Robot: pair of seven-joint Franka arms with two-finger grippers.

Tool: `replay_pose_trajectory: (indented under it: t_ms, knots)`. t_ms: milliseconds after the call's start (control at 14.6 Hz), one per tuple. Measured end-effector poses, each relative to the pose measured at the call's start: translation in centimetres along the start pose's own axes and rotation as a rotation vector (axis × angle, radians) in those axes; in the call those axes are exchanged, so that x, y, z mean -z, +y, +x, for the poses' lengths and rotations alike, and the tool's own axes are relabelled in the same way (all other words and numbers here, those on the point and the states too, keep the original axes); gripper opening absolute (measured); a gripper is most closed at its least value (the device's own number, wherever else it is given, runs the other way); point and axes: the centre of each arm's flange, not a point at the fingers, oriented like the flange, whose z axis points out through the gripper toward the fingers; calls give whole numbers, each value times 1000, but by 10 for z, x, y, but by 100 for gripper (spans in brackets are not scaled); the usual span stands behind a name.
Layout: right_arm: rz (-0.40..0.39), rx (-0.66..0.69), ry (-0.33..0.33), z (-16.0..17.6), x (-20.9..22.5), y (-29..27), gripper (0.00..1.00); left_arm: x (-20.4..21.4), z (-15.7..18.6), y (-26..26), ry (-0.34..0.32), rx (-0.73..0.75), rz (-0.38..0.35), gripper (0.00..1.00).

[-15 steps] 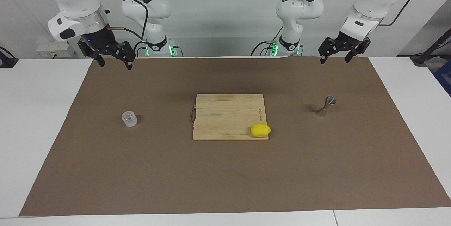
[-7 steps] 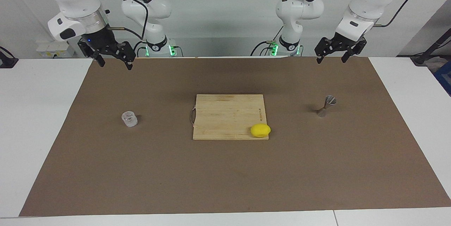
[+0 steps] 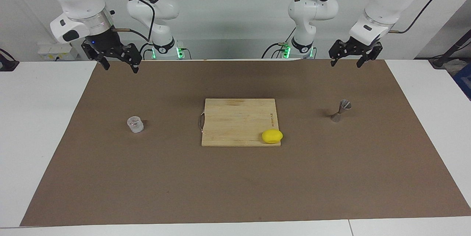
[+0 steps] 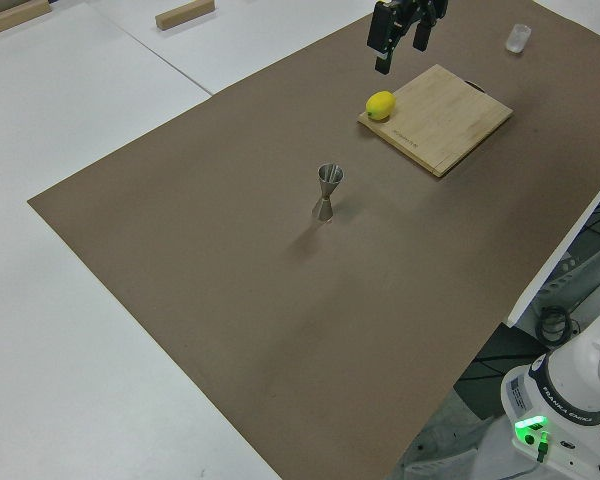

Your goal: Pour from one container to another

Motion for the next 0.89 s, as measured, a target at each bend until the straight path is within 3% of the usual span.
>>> replay_pose_trajectory:
  t_ms: [617, 892]
  knots:
    - [0, 0, -1, 0, 0, 0, 100, -62, 20, -109, 81, -357, -313, 100]
    - [0, 0, -1, 0, 0, 0, 100, -106, 30, -171, 177, -533, -400, 100]
